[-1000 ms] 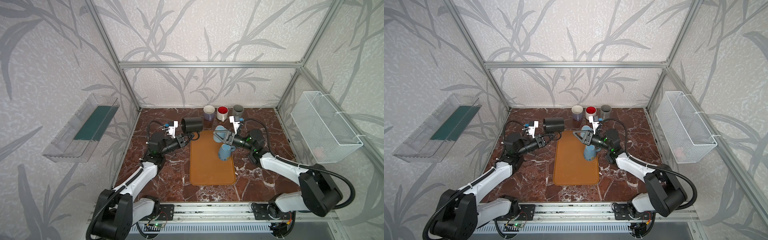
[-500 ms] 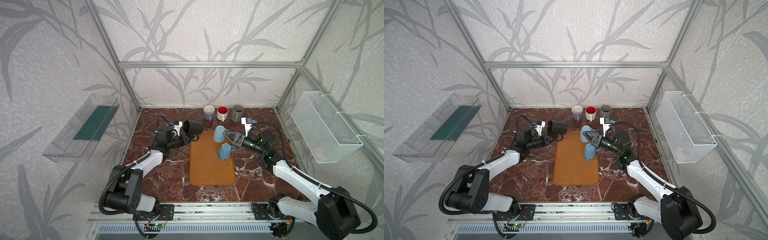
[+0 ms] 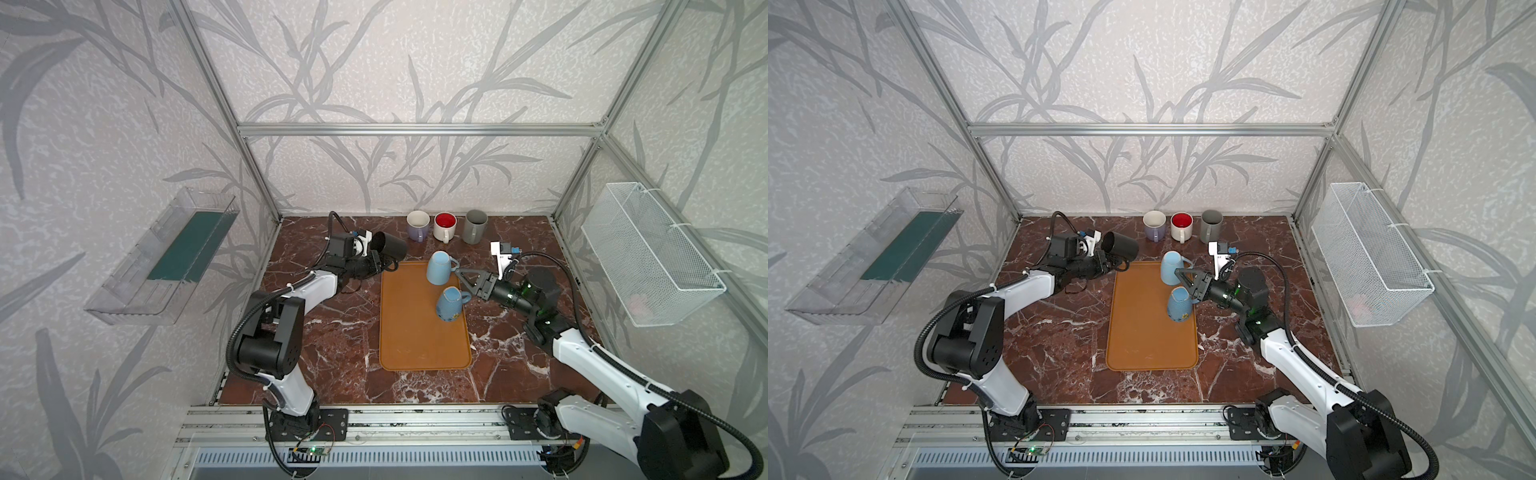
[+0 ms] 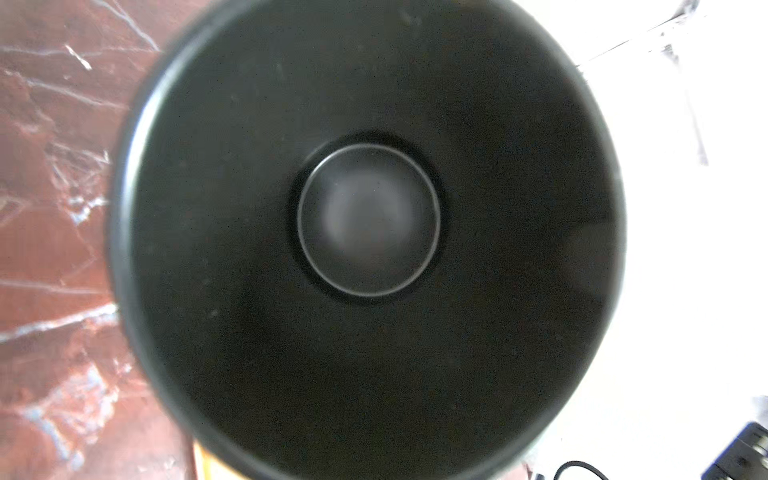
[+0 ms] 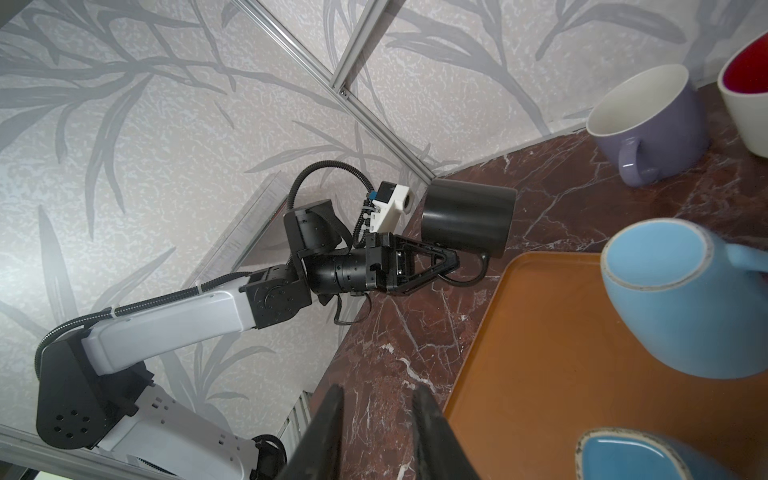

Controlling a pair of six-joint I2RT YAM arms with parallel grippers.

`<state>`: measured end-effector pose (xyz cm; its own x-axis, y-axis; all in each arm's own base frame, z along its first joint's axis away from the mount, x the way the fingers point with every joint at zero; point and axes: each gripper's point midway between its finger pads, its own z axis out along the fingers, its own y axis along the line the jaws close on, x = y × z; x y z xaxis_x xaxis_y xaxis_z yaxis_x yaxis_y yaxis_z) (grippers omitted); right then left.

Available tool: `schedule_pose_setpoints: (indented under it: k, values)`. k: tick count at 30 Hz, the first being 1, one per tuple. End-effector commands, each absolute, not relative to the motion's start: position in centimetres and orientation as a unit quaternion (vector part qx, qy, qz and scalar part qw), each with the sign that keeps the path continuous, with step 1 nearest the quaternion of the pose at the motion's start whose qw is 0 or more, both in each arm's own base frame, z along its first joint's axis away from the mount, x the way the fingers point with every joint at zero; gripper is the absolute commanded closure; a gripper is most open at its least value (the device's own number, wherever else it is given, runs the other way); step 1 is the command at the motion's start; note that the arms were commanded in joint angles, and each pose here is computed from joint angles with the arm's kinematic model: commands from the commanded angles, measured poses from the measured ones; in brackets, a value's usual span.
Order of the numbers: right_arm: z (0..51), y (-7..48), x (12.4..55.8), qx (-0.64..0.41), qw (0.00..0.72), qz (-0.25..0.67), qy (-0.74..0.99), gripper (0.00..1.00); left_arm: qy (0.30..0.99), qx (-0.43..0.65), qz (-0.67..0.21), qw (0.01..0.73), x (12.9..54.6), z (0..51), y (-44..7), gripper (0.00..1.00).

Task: Turn the mug right side up
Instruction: 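Carry the black mug with the left gripper toward the purple mug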

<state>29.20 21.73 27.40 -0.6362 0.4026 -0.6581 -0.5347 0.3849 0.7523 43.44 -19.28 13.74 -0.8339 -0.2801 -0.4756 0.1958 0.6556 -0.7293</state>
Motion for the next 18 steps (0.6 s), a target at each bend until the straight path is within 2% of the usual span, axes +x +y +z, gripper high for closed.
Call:
schedule_pose_setpoints:
  k: [1,18]
  values:
    - [27.8,21.1,28.8,-0.052,0.438,0.545,0.713,0.7,0.855,0.008,-0.401,0.329,45.7,16.3,-19.2,1.0]
    - [26.9,20.5,28.3,-0.051,0.432,0.535,0.724,0.67,0.907,0.003,-0.301,0.295,50.5,14.2,-18.0,1.0]
